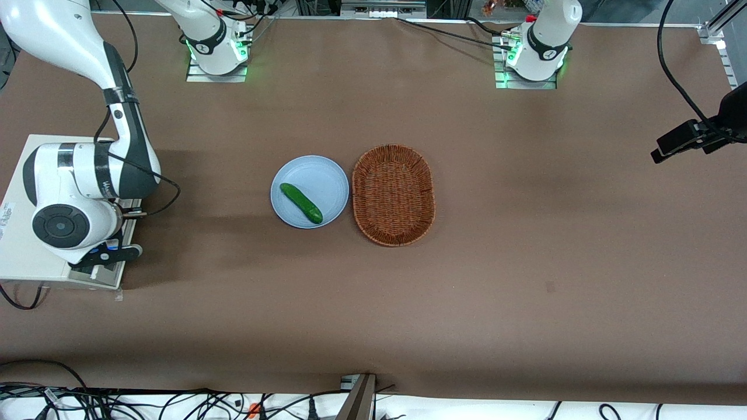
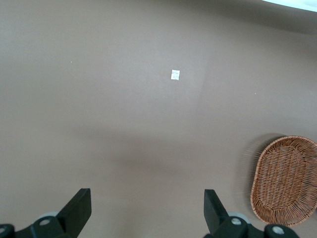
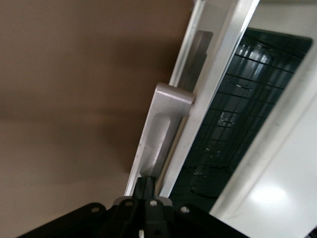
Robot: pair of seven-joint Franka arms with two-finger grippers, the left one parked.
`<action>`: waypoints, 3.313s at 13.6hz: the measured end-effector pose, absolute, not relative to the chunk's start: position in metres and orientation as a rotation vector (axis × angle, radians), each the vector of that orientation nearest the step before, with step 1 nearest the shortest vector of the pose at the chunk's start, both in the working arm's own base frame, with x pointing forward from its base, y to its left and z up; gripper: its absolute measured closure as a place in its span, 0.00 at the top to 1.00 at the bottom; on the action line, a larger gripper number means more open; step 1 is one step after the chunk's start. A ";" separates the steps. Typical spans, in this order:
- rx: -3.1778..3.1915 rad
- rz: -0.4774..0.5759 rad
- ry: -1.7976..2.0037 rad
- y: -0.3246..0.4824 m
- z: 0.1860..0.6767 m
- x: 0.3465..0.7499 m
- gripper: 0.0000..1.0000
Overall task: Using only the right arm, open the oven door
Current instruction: 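Pull the handle outward and down, swinging the oven door open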
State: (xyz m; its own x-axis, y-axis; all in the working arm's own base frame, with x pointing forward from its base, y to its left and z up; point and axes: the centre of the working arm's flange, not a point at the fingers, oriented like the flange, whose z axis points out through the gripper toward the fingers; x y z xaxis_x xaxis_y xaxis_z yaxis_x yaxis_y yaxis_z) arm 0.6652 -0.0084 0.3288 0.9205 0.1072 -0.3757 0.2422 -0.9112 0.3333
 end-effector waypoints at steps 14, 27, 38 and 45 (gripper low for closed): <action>2.805 -0.483 0.321 0.061 0.188 0.672 0.01; 2.923 -0.498 -0.051 0.039 0.183 0.677 0.01; 2.876 -0.569 -0.114 0.091 0.187 0.664 0.01; 2.973 -0.535 -0.089 0.089 0.278 0.689 0.07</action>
State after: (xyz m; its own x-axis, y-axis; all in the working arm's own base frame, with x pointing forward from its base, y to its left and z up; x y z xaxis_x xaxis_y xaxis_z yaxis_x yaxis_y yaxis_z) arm 0.6890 0.0889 0.2779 0.9358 -0.0789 -0.3436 -0.0368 -0.9912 0.1273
